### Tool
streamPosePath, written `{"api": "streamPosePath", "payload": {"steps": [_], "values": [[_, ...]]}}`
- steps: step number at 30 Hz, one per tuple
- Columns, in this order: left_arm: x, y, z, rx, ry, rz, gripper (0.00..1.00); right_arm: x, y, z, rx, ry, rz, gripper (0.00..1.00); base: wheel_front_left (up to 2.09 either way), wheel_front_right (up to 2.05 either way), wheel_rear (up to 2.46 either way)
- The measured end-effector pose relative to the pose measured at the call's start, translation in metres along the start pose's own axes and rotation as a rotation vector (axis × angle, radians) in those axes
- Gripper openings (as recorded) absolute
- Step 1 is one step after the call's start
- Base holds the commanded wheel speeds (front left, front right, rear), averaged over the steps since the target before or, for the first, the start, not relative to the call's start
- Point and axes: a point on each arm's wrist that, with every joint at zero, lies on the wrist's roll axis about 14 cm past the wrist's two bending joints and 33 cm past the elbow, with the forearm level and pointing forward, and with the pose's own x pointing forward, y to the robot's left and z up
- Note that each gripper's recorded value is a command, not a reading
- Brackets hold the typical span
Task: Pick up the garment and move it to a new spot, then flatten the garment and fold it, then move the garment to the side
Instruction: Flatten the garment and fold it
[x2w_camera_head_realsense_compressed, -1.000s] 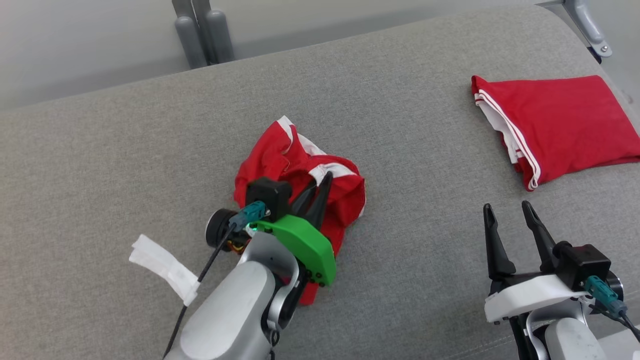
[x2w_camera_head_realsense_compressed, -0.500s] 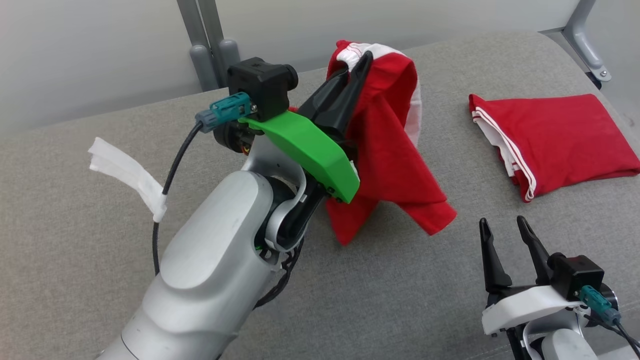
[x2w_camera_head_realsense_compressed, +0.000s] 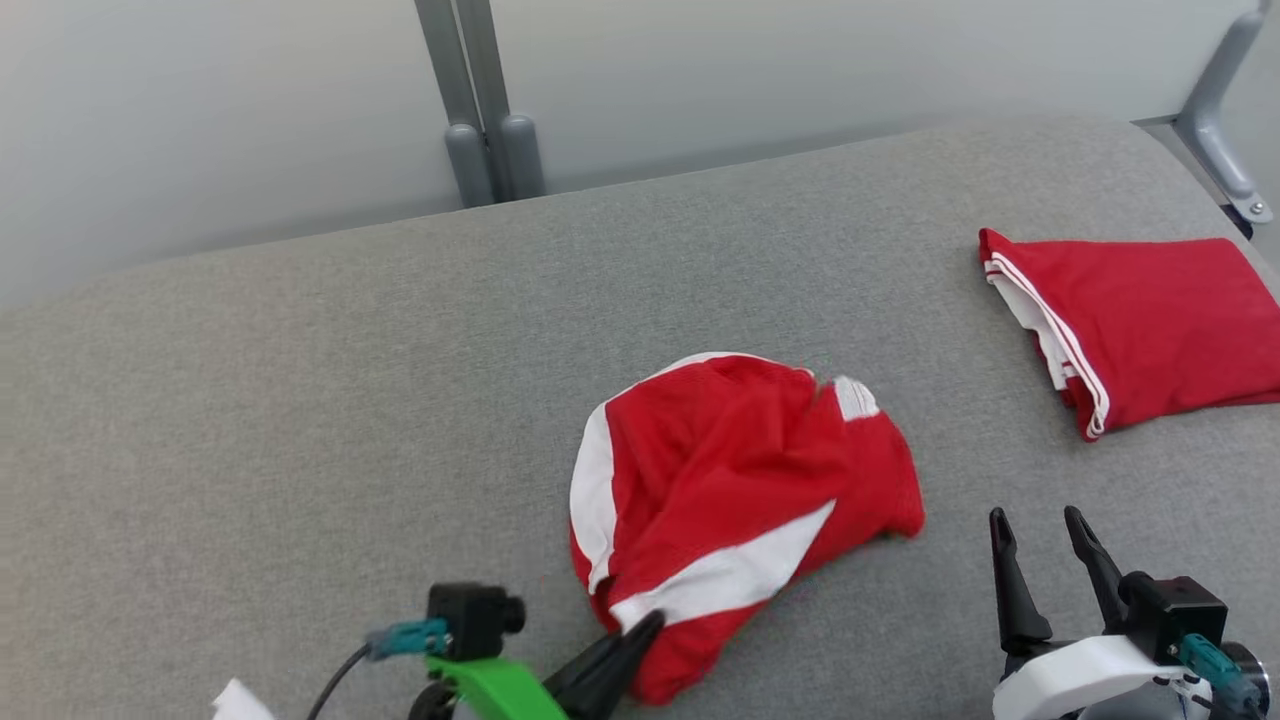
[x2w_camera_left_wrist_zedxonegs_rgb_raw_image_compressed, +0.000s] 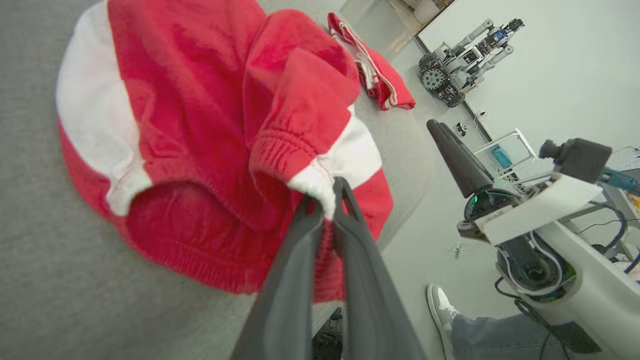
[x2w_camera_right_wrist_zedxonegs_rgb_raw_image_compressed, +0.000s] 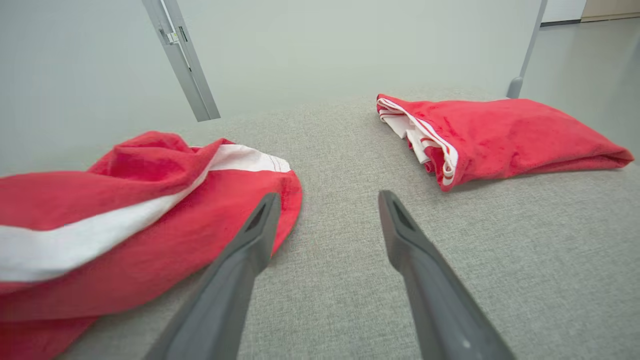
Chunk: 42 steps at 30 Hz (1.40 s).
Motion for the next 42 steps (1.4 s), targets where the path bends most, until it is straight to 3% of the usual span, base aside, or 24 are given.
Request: {"api": "streamPosePath", "payload": {"steps": [6, 13, 14, 15, 16, 27, 33, 37, 42], "values": [[-0.057, 0.068, -0.010, -0.049, -0.072, 0.234, 0.00, 0.008, 0.014, -0.005, -0.022, 0.019, 0.052, 1.00, 0.00, 0.00, 0.00], [-0.074, 0.079, -0.010, -0.119, -0.180, 0.306, 0.01, 0.015, 0.036, -0.008, -0.037, 0.026, 0.128, 1.00, 0.00, 0.00, 0.00], [-0.076, 0.081, -0.010, -0.119, -0.191, 0.316, 0.16, 0.015, 0.038, -0.007, -0.039, 0.024, 0.134, 1.00, 0.00, 0.00, 0.00], [-0.078, 0.082, -0.009, -0.118, -0.208, 0.325, 0.41, 0.016, 0.040, -0.006, -0.041, 0.021, 0.141, 1.00, 0.00, 0.00, 0.00], [-0.080, 0.083, -0.007, -0.118, -0.228, 0.331, 1.00, 0.017, 0.041, -0.006, -0.044, 0.020, 0.149, 1.00, 0.00, 0.00, 0.00], [-0.116, 0.096, 0.014, 0.006, -0.406, 0.452, 1.00, 0.009, 0.028, 0.003, -0.061, -0.007, 0.127, 1.00, 0.00, 0.00, 0.00], [-0.153, 0.100, 0.051, 0.247, -0.537, 0.607, 1.00, 0.001, 0.011, 0.013, -0.087, -0.033, 0.096, 1.00, 0.00, 0.00, 0.00], [-0.178, 0.097, 0.062, 0.258, -0.663, 0.701, 1.00, -0.004, 0.005, 0.016, -0.097, -0.043, 0.084, 1.00, 0.00, 0.00, 0.00], [-0.197, 0.105, 0.054, 0.278, -0.678, 0.763, 1.00, -0.006, 0.007, 0.016, -0.103, -0.044, 0.089, 1.00, 0.00, 0.00, 0.00]]}}
